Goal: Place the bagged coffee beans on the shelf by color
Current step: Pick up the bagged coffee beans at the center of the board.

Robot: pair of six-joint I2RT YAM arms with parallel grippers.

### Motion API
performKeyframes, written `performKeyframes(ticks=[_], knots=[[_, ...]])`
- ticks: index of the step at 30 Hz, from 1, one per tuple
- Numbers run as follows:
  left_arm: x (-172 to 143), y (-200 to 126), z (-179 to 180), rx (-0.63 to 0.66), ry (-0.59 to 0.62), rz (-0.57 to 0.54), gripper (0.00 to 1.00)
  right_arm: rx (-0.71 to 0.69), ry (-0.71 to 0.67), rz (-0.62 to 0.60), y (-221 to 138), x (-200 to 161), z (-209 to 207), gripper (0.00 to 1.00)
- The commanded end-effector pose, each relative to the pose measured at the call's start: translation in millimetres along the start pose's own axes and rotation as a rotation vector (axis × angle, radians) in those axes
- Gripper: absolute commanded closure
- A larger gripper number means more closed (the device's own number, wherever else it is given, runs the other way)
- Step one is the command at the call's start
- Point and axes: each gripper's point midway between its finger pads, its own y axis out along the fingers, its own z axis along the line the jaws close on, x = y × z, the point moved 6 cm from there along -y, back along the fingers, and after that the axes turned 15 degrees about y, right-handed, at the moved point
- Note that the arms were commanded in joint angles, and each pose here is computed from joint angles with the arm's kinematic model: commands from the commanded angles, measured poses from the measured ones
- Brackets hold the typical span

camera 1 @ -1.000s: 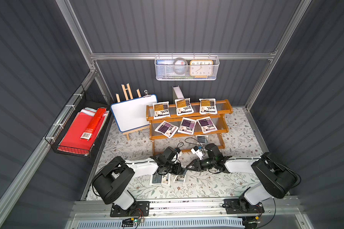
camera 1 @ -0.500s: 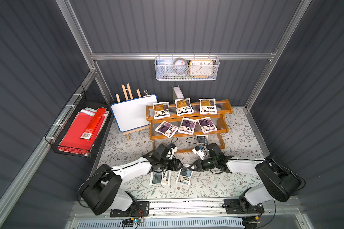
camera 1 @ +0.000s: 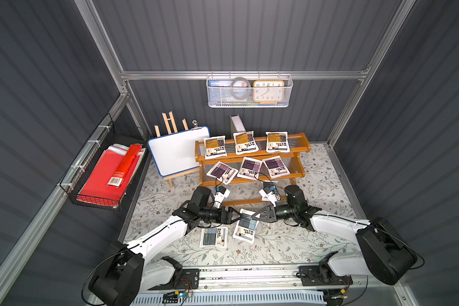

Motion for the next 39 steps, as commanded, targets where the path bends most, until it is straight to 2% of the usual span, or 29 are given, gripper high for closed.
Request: performKeyframes(ticks=[1,5,13,15,20,22,26,30,33,39], knots=[[3,-1,-10,-0.095,0.02,-0.014,0.12,0.053,-0.047,0.0,1,12,16,1.0],[3,1,-8,-0.098,0.013,-0.019,0.14,0.079,-0.067,0.008,5,24,23,1.0],[2,5,-3,-0.086,0.012,-0.004,0.25,0.093,-0.106,0.023,11,39,33,1.0],[3,5,-4,-0.088,0.019,-0.013,0.35,0.091,-0.106,0.026,12,41,32,1.0],[7,3,-7,-0.107,0.03,-0.05,0.88,0.077,-0.106,0.025,14,45,28,1.0],[6,3,-6,-0.104,0.029,-0.051,1.0,0.067,-0.099,0.018,15,46,27,1.0],[7,5,2,-0.037,0.022,-0.062,1.0,0.018,-0.076,-0.039,13,49,23,0.7],[16,5,9,0.017,0.05,-0.125,1.0,-0.014,-0.051,-0.116,6,45,19,0.53],[25,9,18,0.052,0.057,-0.165,1.0,-0.025,-0.018,-0.17,1,37,12,0.5],[44,24,38,0.058,-0.004,-0.241,1.0,-0.062,0.034,-0.306,-6,37,-3,0.5]])
